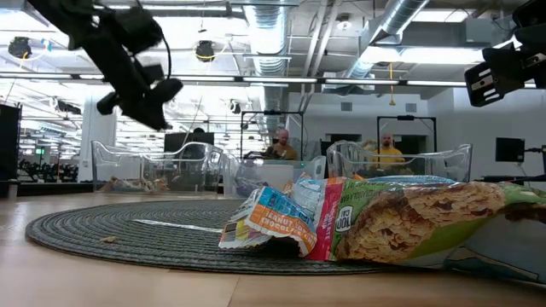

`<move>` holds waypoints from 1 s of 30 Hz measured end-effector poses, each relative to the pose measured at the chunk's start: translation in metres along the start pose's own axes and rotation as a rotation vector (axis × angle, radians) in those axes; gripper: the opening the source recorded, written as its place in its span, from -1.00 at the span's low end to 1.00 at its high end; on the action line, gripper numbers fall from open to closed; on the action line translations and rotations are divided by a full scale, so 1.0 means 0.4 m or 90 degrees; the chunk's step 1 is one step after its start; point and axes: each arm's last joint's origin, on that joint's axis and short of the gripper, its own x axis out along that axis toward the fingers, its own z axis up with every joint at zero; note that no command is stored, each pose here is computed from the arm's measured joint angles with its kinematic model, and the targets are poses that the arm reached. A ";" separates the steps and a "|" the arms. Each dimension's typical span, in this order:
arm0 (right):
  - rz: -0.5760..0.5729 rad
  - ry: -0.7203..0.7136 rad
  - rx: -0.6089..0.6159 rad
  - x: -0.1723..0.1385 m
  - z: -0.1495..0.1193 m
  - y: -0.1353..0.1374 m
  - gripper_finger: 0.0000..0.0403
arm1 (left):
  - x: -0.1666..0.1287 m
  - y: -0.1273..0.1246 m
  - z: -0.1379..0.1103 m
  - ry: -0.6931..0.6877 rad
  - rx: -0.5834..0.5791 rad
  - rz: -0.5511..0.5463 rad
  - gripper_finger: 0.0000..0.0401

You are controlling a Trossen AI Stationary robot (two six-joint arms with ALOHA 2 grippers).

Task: Pick and place Granola Bars by type
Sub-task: Put the yellow granola bar into the left transparent bin

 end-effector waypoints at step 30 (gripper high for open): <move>0.000 0.000 0.000 0.000 0.000 0.000 -0.31 | -0.302 -0.284 -0.248 0.039 0.548 -0.731 -0.63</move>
